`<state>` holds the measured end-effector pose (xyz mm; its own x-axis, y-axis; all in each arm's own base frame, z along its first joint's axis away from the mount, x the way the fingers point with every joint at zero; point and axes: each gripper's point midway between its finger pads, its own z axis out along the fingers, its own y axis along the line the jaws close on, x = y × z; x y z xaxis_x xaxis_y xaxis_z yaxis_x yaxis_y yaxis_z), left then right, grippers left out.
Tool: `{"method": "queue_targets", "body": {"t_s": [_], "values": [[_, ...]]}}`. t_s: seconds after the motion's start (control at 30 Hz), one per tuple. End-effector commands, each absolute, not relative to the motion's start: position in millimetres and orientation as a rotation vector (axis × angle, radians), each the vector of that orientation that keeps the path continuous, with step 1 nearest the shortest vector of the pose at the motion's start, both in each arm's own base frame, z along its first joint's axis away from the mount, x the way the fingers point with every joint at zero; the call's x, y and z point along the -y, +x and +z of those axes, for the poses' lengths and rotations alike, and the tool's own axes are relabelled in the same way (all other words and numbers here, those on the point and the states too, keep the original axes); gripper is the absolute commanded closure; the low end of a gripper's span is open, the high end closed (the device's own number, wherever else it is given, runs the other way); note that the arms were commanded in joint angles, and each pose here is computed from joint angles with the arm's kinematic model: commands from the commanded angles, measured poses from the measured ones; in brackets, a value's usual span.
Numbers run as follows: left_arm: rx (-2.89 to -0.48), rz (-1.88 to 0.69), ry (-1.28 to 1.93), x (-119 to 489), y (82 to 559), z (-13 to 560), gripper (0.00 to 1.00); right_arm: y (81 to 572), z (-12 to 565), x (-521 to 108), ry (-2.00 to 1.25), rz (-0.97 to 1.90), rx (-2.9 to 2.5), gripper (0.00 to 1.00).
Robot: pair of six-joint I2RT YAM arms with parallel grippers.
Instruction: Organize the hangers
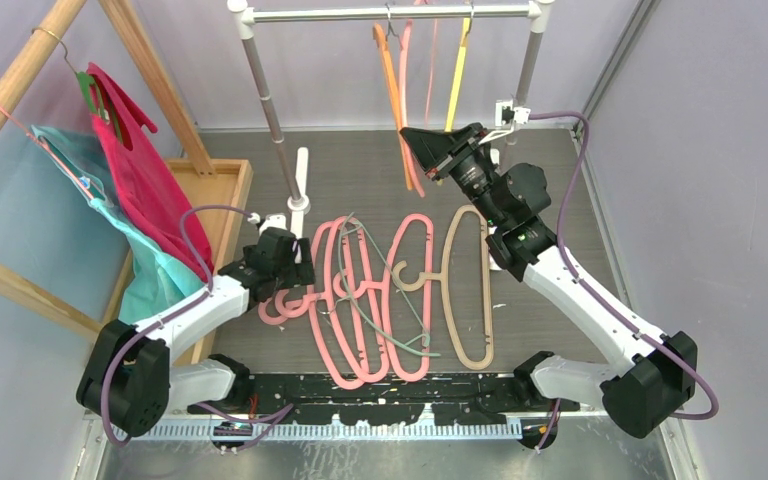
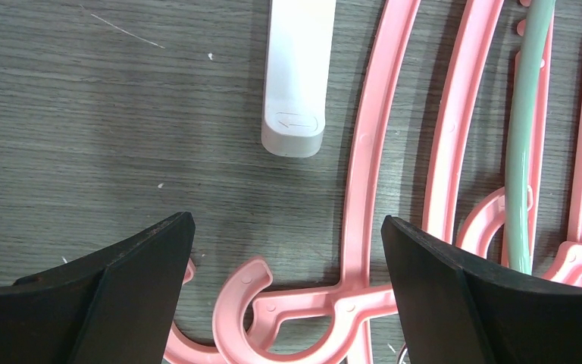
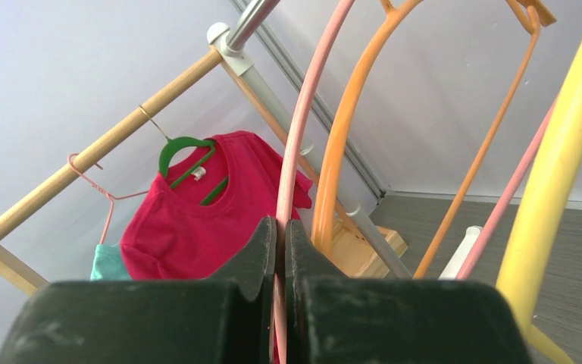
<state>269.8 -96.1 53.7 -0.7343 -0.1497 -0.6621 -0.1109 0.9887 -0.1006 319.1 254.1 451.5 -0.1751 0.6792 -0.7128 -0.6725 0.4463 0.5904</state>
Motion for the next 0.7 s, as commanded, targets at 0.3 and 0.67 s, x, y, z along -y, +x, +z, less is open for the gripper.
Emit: {"method": "queue_targets", "body": {"t_s": [0.3, 0.67], "values": [[-2.356, -0.093, -0.170, 100.8, 279.2, 61.7, 0.02, 327.4, 492.6, -224.0, 0.113, 1.209, -1.125, 0.99], [-2.359, -0.094, -0.167, 101.1, 278.5, 61.0, 0.02, 336.4, 470.4, -214.2, 0.174, 1.181, -1.202, 0.99]]}}
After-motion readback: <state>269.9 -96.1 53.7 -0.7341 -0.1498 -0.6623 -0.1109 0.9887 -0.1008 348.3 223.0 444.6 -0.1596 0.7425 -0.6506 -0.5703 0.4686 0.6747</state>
